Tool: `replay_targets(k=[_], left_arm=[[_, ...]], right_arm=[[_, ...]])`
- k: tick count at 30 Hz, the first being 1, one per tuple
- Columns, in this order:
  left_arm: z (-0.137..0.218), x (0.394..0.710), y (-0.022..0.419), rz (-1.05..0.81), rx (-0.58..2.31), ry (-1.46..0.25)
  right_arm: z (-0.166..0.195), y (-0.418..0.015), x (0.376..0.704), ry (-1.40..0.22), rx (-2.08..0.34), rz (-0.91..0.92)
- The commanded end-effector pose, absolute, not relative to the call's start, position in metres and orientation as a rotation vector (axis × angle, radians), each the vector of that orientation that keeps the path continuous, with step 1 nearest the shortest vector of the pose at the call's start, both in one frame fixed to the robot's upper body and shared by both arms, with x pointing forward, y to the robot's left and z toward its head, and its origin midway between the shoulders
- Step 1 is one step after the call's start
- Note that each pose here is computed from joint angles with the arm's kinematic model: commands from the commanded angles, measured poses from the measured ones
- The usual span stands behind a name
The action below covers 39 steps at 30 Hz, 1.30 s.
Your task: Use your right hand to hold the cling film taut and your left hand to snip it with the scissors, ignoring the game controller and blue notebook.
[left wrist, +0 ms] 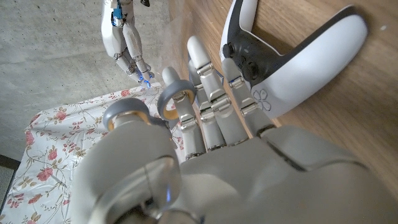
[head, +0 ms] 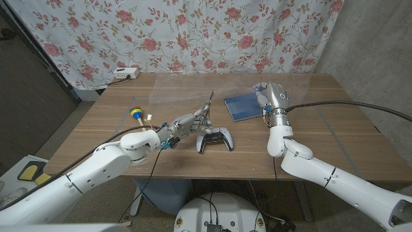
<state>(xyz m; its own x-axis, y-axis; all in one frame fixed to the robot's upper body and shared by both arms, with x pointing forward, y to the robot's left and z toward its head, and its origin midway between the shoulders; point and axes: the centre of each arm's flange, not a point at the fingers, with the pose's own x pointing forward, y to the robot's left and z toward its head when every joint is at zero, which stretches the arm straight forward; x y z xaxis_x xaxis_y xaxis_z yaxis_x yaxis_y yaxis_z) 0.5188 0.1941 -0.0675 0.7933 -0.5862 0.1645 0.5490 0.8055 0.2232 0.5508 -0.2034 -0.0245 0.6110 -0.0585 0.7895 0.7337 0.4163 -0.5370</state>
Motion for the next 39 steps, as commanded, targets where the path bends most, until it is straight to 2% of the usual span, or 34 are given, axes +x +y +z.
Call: replay_targets(k=[1,39], left_arm=[[-0.070,0.517,0.194,-0.612,0.153,-0.237],[-0.071,0.501,0.196,-0.573,0.160,-0.316]], right_arm=[[-0.025,-0.204,0.549,-0.775,-1.032,-0.569],[-0.025,-0.204,0.548,-0.768,-1.046,-0.572]])
